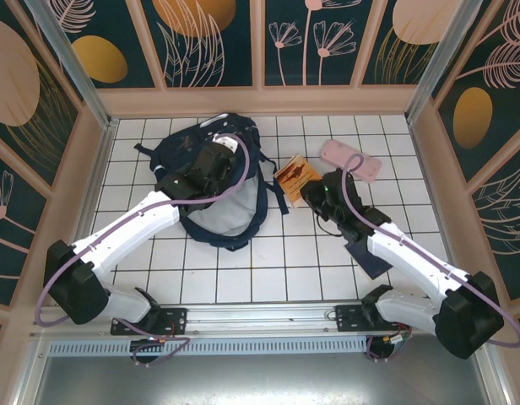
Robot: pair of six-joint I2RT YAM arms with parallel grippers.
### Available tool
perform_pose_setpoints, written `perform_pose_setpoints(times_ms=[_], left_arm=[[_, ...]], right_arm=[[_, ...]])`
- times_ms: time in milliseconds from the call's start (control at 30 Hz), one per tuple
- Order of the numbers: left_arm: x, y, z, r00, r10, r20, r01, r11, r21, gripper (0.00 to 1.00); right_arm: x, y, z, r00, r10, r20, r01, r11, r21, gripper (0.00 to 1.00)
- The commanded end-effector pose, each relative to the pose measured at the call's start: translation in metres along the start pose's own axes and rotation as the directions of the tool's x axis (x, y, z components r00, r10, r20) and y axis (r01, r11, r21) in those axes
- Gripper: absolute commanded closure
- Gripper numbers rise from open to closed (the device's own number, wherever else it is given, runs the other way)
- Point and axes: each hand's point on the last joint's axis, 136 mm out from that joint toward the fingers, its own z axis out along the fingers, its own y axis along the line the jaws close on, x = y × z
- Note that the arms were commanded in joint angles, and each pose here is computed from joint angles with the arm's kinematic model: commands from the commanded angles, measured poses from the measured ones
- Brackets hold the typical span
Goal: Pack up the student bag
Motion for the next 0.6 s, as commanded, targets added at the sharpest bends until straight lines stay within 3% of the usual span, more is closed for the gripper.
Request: perform_pose_setpoints(times_ms=[0, 100, 267, 567], left_arm=[[-0.058, 0.017, -0.02, 0.954, -0.203, 0.221, 0.208, 0.978, 0.002, 1.0], [-0.064, 0.026, -0.019, 0.937, -0.262, 0.233, 0.278, 0.96, -0.038, 1.0], [-0.076, 0.023, -0.02, 0.905, -0.336, 0.261, 0.345, 0.938, 0.011, 1.0], [-0.089, 0.016, -0.023, 0.897, -0.358, 0.26, 0.352, 0.933, 0.072, 1.0]], right_arm=[[0.0, 0.045, -0.017, 0.999, -0.047, -0.01, 0.043, 0.973, -0.225, 1.0], [0.008, 0.053, -0.022, 0.996, -0.075, -0.038, 0.061, 0.958, -0.279, 1.0], [0.014, 0.044, -0.031, 0.998, -0.067, -0.014, 0.06, 0.955, -0.29, 1.0], [0.062, 0.074, -0.003, 0.965, -0.14, -0.221, 0.039, 0.913, -0.405, 1.0]])
